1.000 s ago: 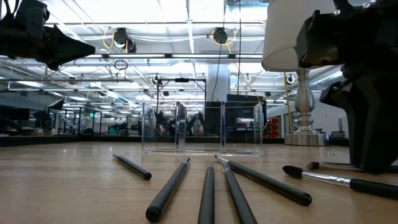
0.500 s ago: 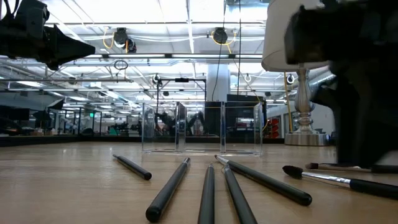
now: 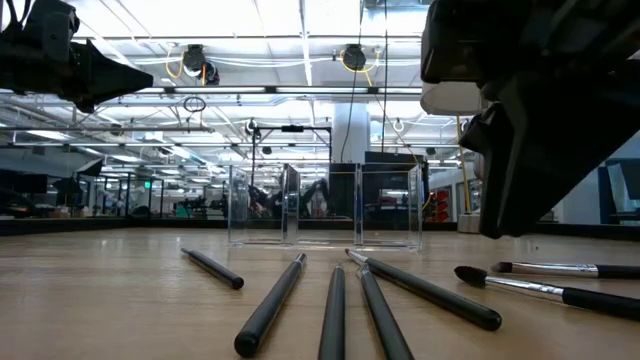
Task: Pick & Place Makeup Supplies
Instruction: Put the makeup brush into the transparent organizer
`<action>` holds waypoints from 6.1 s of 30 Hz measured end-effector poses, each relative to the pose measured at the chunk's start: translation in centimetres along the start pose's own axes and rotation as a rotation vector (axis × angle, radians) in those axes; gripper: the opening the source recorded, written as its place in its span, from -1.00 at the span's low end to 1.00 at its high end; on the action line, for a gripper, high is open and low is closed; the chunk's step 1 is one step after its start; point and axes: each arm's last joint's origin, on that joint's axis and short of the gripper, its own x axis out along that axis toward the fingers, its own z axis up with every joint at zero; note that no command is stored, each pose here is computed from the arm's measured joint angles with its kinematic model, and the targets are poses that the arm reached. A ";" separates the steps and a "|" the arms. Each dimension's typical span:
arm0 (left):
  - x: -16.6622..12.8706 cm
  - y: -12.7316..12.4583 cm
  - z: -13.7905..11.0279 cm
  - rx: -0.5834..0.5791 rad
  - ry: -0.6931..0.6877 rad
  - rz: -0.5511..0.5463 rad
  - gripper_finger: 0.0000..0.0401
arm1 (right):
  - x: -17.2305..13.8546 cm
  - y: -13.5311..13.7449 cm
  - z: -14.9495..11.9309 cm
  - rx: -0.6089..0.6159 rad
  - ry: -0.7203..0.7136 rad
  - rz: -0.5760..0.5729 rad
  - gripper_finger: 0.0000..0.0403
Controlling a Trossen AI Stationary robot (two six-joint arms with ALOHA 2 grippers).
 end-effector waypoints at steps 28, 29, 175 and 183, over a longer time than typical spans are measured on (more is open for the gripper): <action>0.0 0.0 0.0 0.000 0.000 -0.001 -0.74 | 2.3 0.2 -0.6 -0.002 0.046 0.006 -0.45; 0.0 0.0 0.0 0.000 0.000 -0.001 -0.74 | 2.3 0.2 -0.7 -0.002 0.056 0.008 -0.47; 0.0 0.0 0.0 0.002 0.000 0.000 -0.74 | -7.0 -8.2 4.3 -0.253 -1.100 -0.132 -1.00; 0.0 0.0 0.0 0.002 0.000 0.000 -0.74 | -5.9 -9.0 3.2 -0.202 -1.049 -0.144 -1.00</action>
